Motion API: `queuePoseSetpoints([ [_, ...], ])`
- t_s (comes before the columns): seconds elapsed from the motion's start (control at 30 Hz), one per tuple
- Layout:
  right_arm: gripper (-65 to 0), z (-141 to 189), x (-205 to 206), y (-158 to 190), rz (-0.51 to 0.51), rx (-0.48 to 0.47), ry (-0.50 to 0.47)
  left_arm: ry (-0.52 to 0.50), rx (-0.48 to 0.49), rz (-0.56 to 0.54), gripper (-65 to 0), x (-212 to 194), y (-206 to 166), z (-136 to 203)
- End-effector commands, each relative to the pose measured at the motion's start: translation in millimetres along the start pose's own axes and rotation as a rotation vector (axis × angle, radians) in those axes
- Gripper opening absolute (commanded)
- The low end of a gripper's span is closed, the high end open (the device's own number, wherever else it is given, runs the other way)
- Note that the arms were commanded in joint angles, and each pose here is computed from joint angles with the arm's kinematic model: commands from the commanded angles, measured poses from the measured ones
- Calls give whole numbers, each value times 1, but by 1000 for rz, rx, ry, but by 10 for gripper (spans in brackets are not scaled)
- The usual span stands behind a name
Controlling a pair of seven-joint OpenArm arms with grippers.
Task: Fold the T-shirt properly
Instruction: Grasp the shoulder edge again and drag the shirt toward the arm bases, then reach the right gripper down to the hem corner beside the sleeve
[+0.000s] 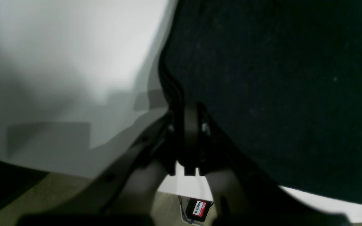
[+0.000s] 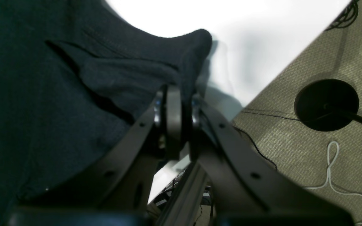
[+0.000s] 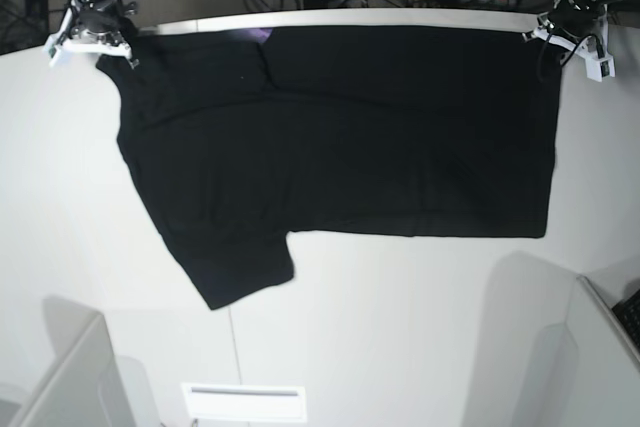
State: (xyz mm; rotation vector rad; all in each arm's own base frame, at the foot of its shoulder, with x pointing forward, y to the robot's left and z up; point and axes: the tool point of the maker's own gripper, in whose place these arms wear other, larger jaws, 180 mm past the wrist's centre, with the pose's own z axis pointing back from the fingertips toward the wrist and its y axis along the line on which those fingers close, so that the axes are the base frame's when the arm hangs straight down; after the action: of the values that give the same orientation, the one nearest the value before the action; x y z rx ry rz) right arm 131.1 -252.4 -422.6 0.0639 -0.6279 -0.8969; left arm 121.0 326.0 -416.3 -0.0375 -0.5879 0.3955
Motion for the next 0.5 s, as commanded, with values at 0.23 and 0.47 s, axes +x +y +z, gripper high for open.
queuePoseSetpoints([
  [0.23, -453, 3, 4, 1, 10, 2, 6, -69, 5, -33, -650, 22, -2, 11],
  [0.47, -311, 4, 5, 0, 12, 0, -1, -141, 95, 46, -166, 31, 29, 31],
])
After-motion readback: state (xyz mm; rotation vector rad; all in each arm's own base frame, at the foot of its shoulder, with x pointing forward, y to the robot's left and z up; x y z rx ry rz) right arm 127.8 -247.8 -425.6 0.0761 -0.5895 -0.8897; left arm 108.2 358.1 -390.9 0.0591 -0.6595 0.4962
